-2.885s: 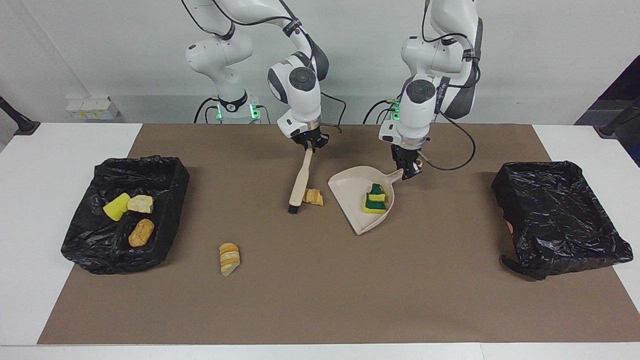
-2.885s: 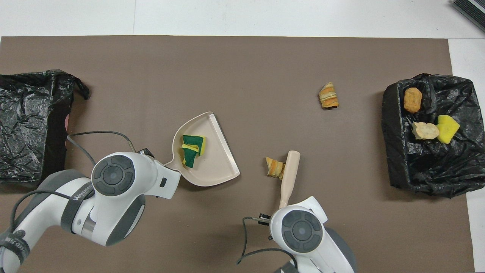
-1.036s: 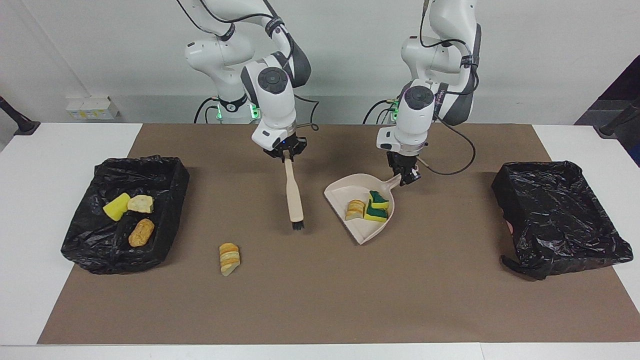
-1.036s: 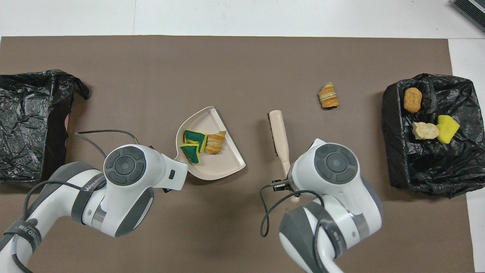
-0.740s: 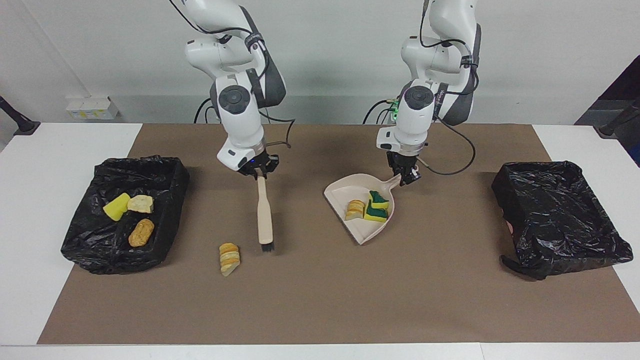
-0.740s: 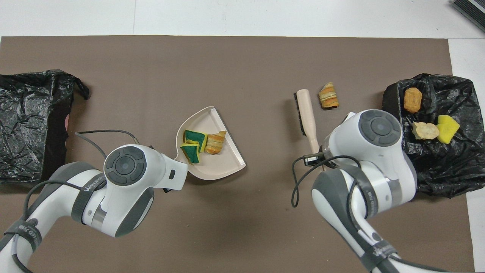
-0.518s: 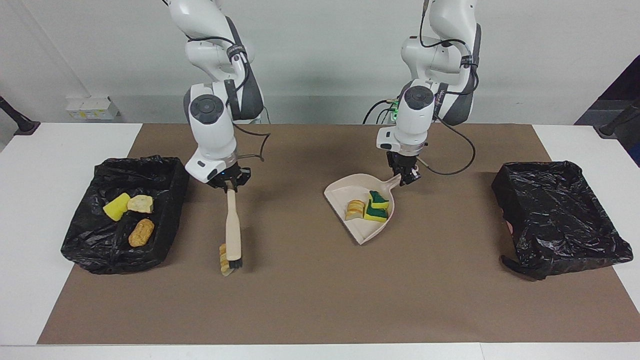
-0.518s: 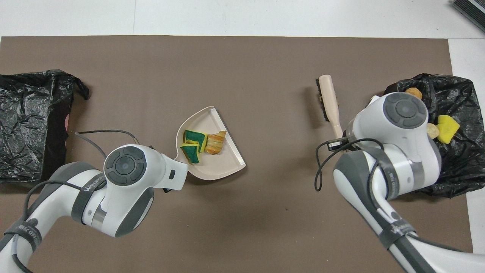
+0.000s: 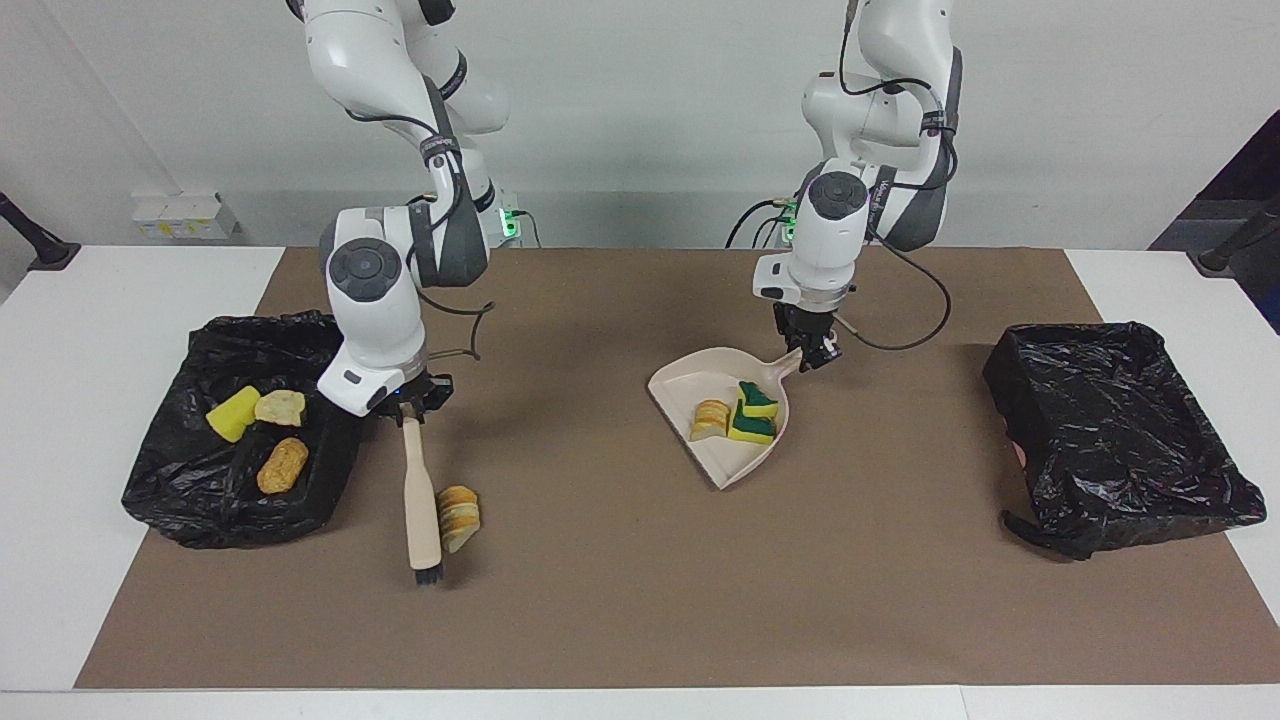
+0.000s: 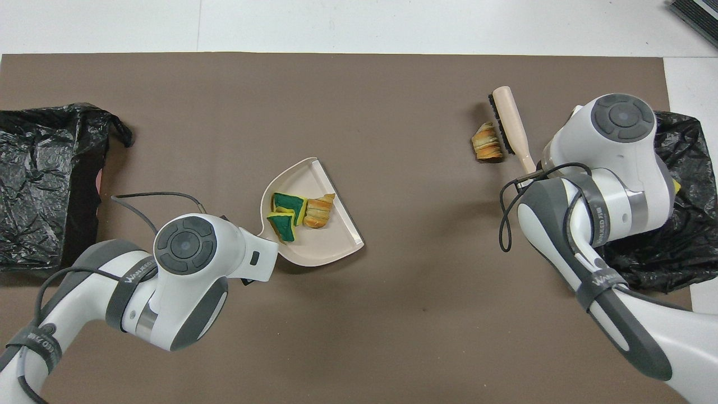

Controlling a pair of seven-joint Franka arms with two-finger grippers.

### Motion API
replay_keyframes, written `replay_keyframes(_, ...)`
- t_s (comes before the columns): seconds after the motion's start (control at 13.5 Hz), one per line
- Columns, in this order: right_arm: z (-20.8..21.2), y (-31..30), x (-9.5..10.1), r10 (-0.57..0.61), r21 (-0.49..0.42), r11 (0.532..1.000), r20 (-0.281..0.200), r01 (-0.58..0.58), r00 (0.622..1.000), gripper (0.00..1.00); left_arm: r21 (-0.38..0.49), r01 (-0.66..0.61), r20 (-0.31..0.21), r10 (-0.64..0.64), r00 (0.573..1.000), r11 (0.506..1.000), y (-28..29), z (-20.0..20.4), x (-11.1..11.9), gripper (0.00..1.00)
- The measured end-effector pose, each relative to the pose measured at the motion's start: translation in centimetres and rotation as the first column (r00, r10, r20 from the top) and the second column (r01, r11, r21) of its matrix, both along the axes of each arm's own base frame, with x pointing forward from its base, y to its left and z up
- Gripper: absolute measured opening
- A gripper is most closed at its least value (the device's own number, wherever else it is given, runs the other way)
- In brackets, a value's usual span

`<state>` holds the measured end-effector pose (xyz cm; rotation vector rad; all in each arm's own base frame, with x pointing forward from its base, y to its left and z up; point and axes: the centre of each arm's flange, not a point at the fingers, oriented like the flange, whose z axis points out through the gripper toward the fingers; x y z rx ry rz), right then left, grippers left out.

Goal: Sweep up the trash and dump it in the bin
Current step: 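Reach the brush with the right gripper to the far bread piece, then sweep the far bread piece into the dustpan with the right gripper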

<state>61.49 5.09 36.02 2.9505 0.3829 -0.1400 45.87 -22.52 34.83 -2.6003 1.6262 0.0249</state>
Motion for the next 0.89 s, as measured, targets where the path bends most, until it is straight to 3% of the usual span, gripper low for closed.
replay_keyframes(0.44, -1.2, 6.5, -1.3, 0.054, 0.007, 0.999, -0.064, -0.054, 0.996, 0.26, 0.001, -0.002, -0.001, 0.002, 1.0, 1.0, 0.0, 0.0, 0.0, 0.31)
replay_keyframes(0.74, -0.7, 15.3, -4.4, 0.027, 0.086, 0.996, -0.121, -0.017, 0.992, 0.26, 0.008, -0.009, -0.013, 0.009, 1.0, 1.0, 0.1, -0.2, -0.2, 0.31)
replay_keyframes(0.89, -0.7, 20.3, -6.5, -0.015, 0.106, 0.994, -0.134, 0.029, 0.991, 0.26, 0.024, -0.054, -0.061, 0.056, 0.997, 0.998, 0.2, -0.5, -0.8, 0.31)
